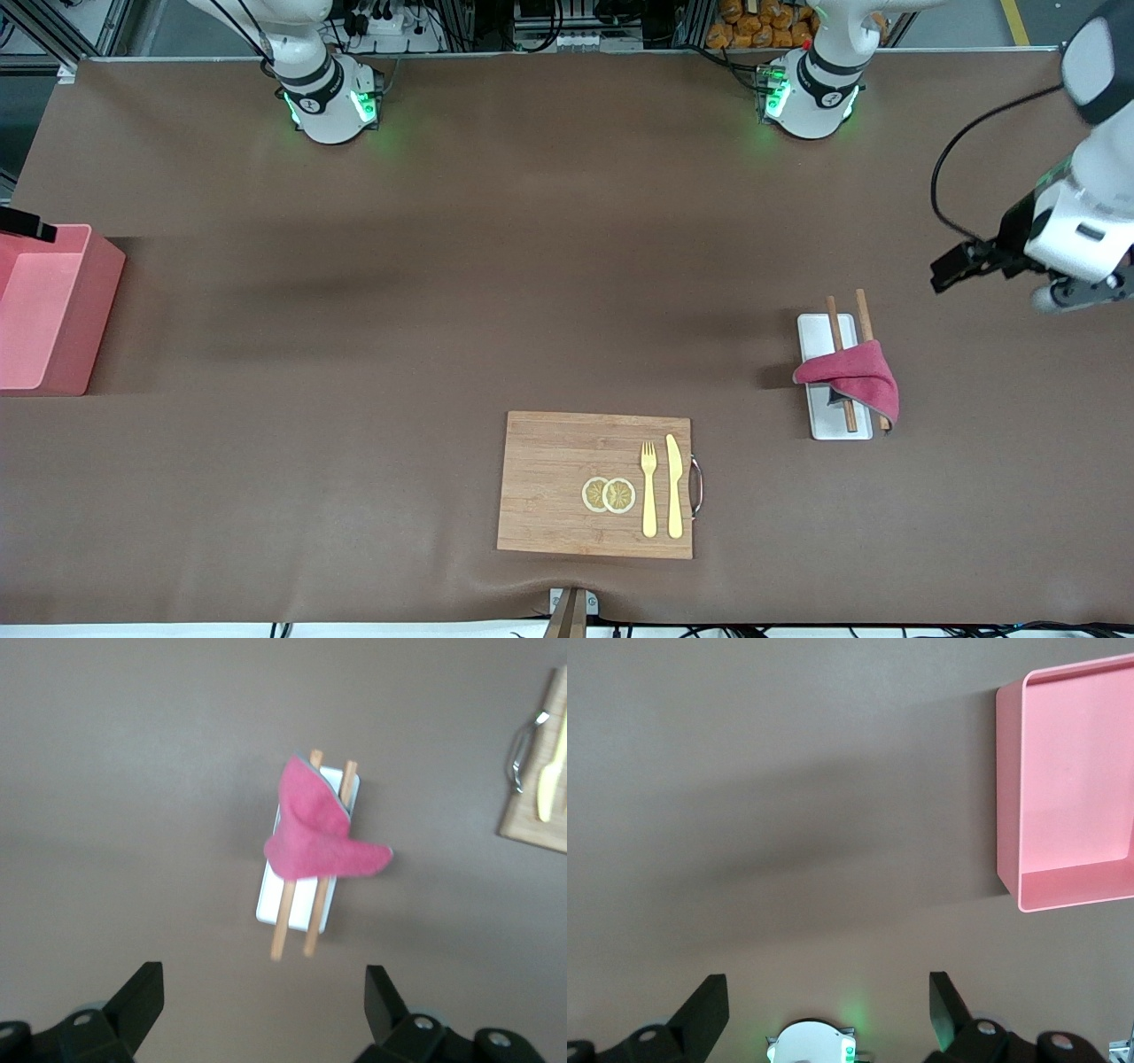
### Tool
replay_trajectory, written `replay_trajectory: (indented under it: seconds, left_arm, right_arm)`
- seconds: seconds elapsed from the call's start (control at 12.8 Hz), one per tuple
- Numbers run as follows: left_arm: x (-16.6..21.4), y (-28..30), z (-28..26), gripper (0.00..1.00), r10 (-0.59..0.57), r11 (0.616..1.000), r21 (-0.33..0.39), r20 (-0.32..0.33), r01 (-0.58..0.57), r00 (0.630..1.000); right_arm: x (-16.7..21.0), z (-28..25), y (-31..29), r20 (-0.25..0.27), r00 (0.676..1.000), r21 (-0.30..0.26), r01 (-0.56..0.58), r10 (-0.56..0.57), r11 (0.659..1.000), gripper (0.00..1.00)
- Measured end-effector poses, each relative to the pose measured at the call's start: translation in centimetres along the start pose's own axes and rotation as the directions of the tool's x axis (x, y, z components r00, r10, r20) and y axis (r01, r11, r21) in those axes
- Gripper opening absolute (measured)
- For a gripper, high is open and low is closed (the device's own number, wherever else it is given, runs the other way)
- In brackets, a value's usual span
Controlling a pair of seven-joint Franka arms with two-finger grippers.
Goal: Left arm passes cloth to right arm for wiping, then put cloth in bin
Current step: 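Reach the left gripper down to the pink cloth on the tray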
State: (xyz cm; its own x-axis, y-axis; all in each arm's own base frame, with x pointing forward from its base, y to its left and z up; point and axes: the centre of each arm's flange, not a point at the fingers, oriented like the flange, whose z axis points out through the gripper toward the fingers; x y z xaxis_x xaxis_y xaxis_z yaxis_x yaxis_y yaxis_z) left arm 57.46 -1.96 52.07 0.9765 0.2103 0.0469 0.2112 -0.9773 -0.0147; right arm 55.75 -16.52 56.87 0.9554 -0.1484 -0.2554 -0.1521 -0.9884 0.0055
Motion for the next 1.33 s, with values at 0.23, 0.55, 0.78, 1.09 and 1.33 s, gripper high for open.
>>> replay_trajectory:
  seconds: [0.23,0.55,0.78,1.09,1.33]
  left_arm:
    - [2.2,0.1,7.3,1.0,-0.005,1.0,-0.004,0.01,0.005,1.0]
    - [4.3,0.8,16.0,1.0,-0.003,1.0,-0.005,0.05,0.003,0.999]
    - [4.8,1.5,19.0,0.94,0.006,1.0,-0.003,0.08,-0.006,0.997]
    - [4.9,1.6,20.6,0.79,0.007,1.0,0.0,0.103,-0.007,0.995]
    - [5.0,1.7,21.0,0.68,0.007,1.0,0.001,0.108,-0.007,0.994]
  right_arm:
    - [1.8,2.0,0.3,0.021,1.0,-0.002,-0.004,0.004,1.0,1.0]
    - [0.8,2.3,3.6,0.053,0.997,0.018,-0.061,0.06,0.998,1.0]
    - [-0.8,2.6,9.4,0.058,0.995,0.068,-0.082,0.078,0.994,1.0]
    - [-0.5,3.9,11.9,0.049,0.995,0.105,-0.088,0.083,0.991,1.0]
    - [0.6,5.5,12.1,0.069,0.994,0.106,-0.09,0.083,0.99,1.0]
